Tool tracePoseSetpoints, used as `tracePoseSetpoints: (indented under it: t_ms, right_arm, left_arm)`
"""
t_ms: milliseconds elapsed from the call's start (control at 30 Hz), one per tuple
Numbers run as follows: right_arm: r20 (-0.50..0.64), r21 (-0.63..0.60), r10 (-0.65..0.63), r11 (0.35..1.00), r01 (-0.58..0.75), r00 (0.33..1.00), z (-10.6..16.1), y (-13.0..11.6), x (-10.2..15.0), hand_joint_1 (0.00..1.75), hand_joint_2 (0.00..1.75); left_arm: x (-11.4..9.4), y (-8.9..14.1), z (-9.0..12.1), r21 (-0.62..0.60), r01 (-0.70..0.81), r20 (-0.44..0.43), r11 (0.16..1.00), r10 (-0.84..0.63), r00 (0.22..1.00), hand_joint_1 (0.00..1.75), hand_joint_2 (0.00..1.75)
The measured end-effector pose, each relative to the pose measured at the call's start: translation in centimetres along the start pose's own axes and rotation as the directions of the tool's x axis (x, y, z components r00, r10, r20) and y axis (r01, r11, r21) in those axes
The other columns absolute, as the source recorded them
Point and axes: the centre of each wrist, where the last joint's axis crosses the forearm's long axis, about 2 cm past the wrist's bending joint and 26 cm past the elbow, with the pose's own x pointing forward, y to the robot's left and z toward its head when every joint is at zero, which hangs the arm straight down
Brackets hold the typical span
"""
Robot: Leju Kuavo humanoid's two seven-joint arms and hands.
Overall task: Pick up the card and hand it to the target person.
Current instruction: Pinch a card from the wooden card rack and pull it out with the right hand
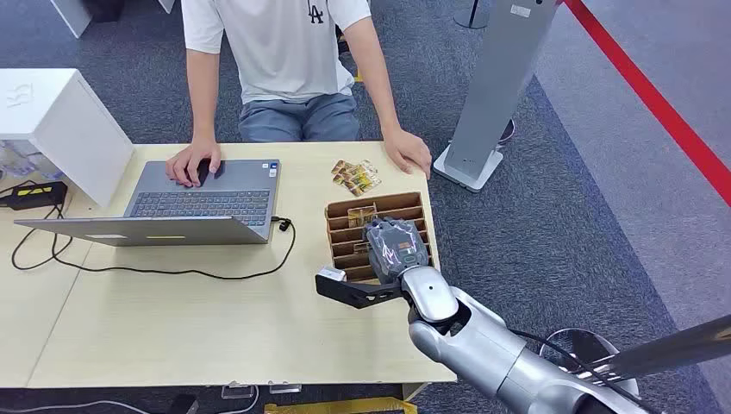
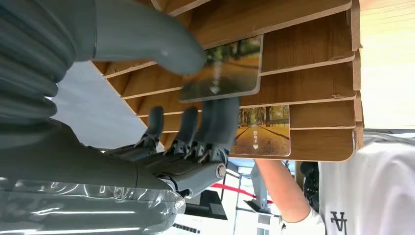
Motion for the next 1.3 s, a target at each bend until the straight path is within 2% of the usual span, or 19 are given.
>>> tracePoseSetpoints:
  t_ms: [433,500,633,767,1133,1300]
  right_arm:
    - [0.000,0.003,-0.004,1.000,0.004,1.000,0.0,0.0,0.0,1.37,1.75]
    - [0.000,0.003,-0.004,1.000,0.004,1.000,0.0,0.0,0.0,1.42,1.75]
    - [-0.001,0.004,-0.002,1.000,0.002,1.000,0.0,0.0,0.0,1.74,1.75]
    - [0.000,0.009,-0.002,1.000,0.002,1.000,-0.1,-0.1,0.0,1.75,1.75]
    - [-0.003,0.000,-0.014,1.000,0.014,1.000,-0.1,-0.3,0.0,1.75,1.75]
    - [-0.012,-0.072,-0.054,0.996,0.053,0.998,-0.2,-2.0,0.1,1.75,1.75]
  left_arm:
    - [-0.1,0.0,0.0,0.001,0.000,-0.001,1.000,0.000,1.000,0.00,0.00]
    - [-0.1,0.0,0.0,0.001,0.000,0.000,1.000,0.000,1.000,0.00,0.00]
    - [-0.1,0.0,0.0,-0.002,0.002,0.002,1.000,-0.002,1.000,0.00,0.00]
    - [-0.1,0.1,0.0,-0.019,0.006,0.023,1.000,-0.005,1.000,0.00,1.75]
    - [-0.4,0.6,0.0,0.004,0.007,0.027,1.000,-0.007,1.000,0.00,1.75]
    - [-0.9,0.7,0.0,0.024,0.003,0.004,1.000,-0.003,1.000,0.00,1.75]
